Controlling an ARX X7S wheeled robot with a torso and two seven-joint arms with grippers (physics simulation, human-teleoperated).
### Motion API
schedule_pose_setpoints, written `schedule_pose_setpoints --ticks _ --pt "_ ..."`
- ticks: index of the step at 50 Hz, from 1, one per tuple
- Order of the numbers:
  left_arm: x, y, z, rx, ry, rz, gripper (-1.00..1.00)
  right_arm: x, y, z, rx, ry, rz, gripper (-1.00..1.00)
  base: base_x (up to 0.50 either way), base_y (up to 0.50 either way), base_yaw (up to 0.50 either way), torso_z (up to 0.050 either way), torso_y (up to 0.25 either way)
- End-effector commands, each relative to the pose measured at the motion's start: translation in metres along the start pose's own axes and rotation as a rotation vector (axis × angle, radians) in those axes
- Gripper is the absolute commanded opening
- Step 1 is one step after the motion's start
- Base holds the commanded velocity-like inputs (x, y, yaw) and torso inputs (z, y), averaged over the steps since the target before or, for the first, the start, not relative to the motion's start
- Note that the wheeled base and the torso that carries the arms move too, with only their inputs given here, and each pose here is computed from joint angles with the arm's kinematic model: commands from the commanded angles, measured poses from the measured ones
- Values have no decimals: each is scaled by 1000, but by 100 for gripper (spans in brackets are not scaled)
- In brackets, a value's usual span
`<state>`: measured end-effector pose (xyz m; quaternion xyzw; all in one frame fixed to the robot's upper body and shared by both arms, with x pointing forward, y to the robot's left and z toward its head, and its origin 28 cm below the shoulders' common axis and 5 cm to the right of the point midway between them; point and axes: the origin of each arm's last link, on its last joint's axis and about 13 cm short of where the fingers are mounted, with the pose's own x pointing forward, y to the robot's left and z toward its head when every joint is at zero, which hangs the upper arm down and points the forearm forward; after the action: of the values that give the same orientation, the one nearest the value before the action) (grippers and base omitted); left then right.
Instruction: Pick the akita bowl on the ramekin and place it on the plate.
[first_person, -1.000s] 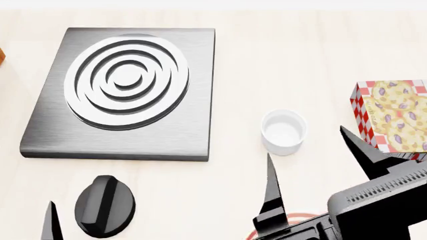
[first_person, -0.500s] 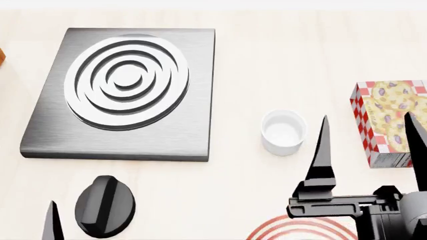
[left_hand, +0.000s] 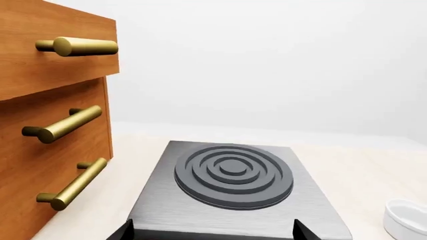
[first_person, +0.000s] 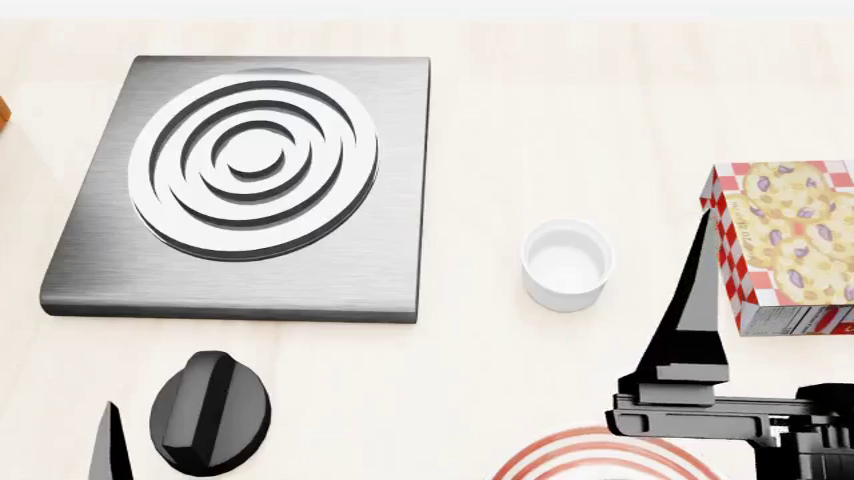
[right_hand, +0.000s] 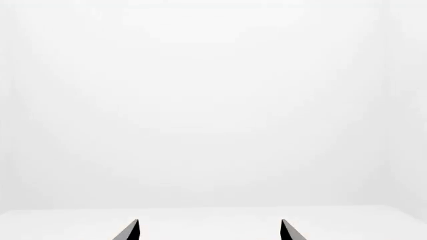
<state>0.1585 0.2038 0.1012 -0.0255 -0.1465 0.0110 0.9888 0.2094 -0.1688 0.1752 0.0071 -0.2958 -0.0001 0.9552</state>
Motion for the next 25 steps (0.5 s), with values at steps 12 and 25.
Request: schedule_pose_setpoints --ticks 12,25 --pt "-1 0 1 -4 -23 7 100 -1 2 6 13 -19 14 100 0 0 0 38 0" --pt "-1 0 1 -1 -20 14 100 -5 2 2 17 -6 14 100 0 0 0 0 0"
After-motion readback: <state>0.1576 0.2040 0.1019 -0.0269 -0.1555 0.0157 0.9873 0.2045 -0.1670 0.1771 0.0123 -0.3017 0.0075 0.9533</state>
